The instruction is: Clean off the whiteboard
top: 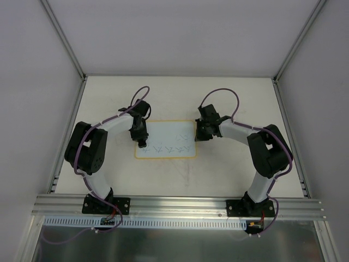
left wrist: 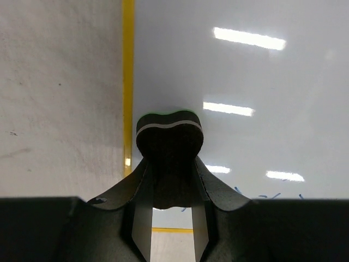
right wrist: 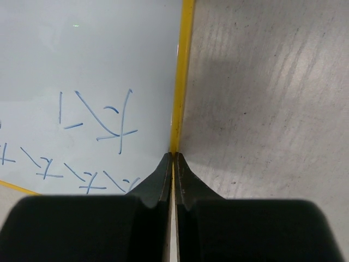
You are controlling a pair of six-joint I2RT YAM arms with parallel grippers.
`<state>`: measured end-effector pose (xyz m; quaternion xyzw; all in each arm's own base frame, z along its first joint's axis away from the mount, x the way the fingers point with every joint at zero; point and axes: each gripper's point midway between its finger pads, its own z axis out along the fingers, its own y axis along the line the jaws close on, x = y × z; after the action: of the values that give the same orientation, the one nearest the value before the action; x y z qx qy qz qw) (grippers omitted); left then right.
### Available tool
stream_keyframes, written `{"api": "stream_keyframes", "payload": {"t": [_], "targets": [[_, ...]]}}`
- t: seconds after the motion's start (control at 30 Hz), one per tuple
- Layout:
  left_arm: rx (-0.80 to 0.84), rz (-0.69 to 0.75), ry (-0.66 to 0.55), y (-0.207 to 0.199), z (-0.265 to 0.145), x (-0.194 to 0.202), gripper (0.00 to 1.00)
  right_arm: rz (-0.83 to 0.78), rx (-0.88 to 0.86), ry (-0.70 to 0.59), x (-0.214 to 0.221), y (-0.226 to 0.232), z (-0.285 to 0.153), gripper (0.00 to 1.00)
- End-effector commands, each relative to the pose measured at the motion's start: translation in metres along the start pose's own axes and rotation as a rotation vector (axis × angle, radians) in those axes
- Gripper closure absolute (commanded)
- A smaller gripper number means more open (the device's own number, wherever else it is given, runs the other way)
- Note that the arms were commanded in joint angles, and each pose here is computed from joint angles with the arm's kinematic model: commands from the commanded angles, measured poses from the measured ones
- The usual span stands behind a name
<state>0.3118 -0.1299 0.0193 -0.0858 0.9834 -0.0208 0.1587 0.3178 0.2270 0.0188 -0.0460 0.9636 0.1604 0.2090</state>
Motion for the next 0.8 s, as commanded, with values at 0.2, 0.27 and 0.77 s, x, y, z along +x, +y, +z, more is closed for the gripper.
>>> {"api": "stream_keyframes", "payload": {"t": [0.2, 0.27, 0.77], "targets": [[0.116, 0.274, 0.146, -0.117, 0.031, 0.051, 1.00, 0.020, 0.084, 0.058, 0.027, -0.013, 0.006, 1.00], [0.126, 0.271, 0.142, -0.128, 0.030, 0.054, 1.00, 0.024, 0.087, 0.048, 0.027, -0.014, 0.005, 1.00], [0.049, 0.103, -0.063, -0.073, -0.031, 0.005, 1.00, -0.013, 0.104, -0.021, 0.015, -0.018, -0.001, 1.00]]}}
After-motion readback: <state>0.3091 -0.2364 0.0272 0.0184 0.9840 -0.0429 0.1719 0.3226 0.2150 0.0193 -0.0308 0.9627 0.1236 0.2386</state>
